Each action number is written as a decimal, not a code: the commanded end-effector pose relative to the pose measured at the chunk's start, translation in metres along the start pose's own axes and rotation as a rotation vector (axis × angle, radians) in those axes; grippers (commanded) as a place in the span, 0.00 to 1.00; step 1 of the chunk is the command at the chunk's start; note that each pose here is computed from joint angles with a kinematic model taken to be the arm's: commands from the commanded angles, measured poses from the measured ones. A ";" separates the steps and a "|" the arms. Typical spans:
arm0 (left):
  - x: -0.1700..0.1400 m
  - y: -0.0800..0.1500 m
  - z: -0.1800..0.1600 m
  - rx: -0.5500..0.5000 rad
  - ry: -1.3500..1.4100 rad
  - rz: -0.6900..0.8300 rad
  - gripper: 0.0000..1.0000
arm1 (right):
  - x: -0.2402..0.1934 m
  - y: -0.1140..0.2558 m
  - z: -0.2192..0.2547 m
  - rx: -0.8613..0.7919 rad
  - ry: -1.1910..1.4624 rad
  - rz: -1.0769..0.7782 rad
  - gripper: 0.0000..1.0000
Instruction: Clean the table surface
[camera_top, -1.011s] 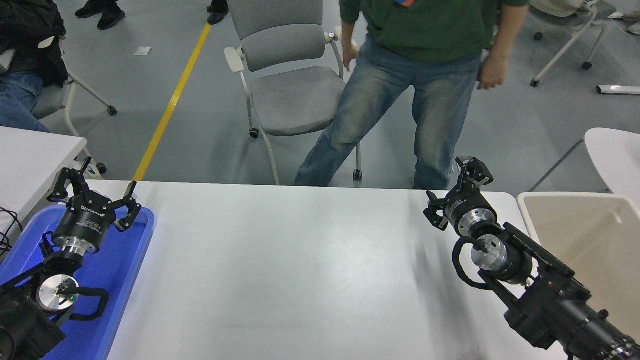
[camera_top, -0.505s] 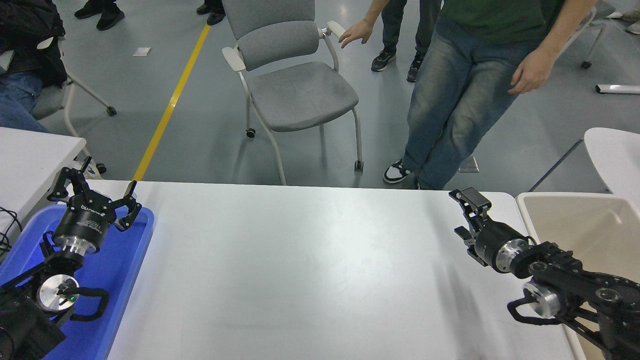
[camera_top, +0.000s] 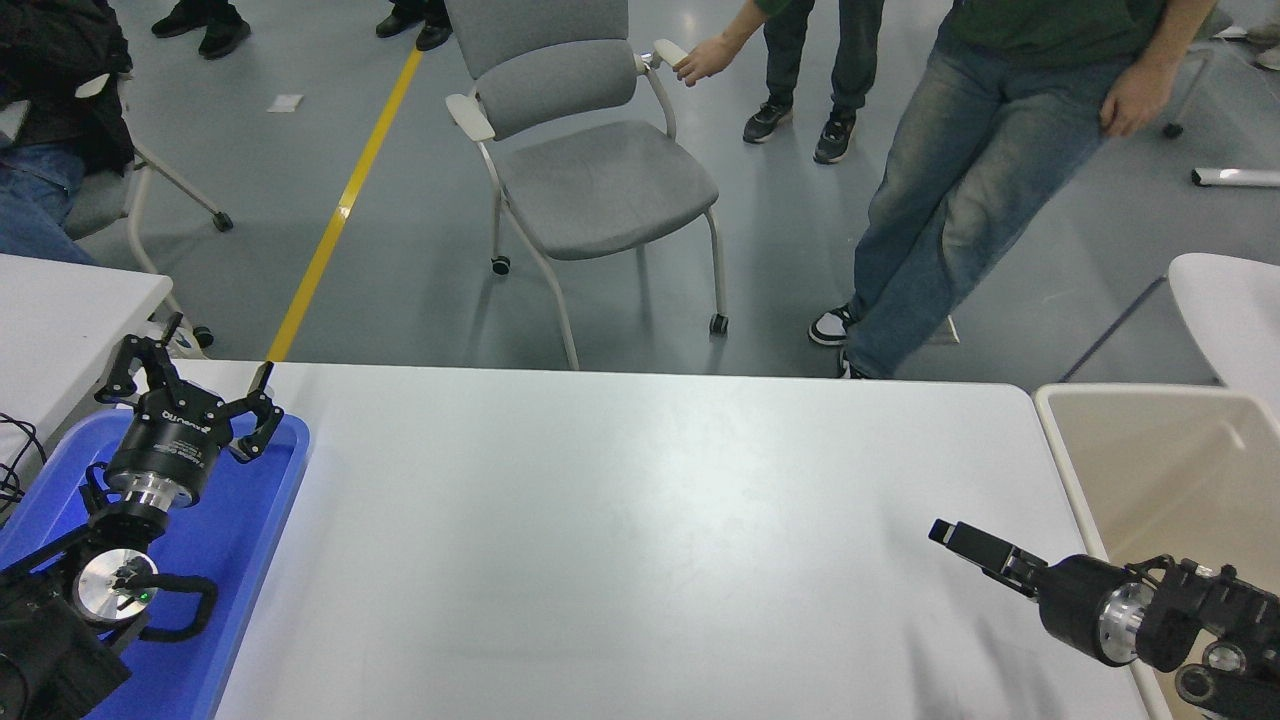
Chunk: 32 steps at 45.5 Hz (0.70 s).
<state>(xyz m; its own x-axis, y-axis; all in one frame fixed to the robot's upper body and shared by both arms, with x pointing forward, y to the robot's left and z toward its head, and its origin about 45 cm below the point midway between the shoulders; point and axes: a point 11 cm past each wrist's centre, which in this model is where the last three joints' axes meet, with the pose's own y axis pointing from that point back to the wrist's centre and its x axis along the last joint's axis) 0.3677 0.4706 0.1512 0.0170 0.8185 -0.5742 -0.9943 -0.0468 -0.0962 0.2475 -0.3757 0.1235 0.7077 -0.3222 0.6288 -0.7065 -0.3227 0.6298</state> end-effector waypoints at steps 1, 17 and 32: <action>0.000 0.000 0.000 0.000 0.000 0.000 1.00 | -0.030 0.058 0.029 -0.030 0.248 -0.157 1.00; 0.000 0.000 0.000 0.000 0.000 0.000 1.00 | -0.071 0.099 0.037 0.008 0.401 -0.312 1.00; 0.000 0.000 0.000 0.000 0.000 0.000 1.00 | -0.100 0.092 0.015 0.094 0.368 -0.359 1.00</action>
<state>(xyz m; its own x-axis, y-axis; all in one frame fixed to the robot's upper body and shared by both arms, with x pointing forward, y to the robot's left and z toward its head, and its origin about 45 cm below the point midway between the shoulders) 0.3676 0.4706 0.1512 0.0170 0.8186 -0.5741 -0.9943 -0.0467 -0.0961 0.1252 -0.4047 0.1193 0.8355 0.1378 0.5320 -0.4490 -0.3871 0.8054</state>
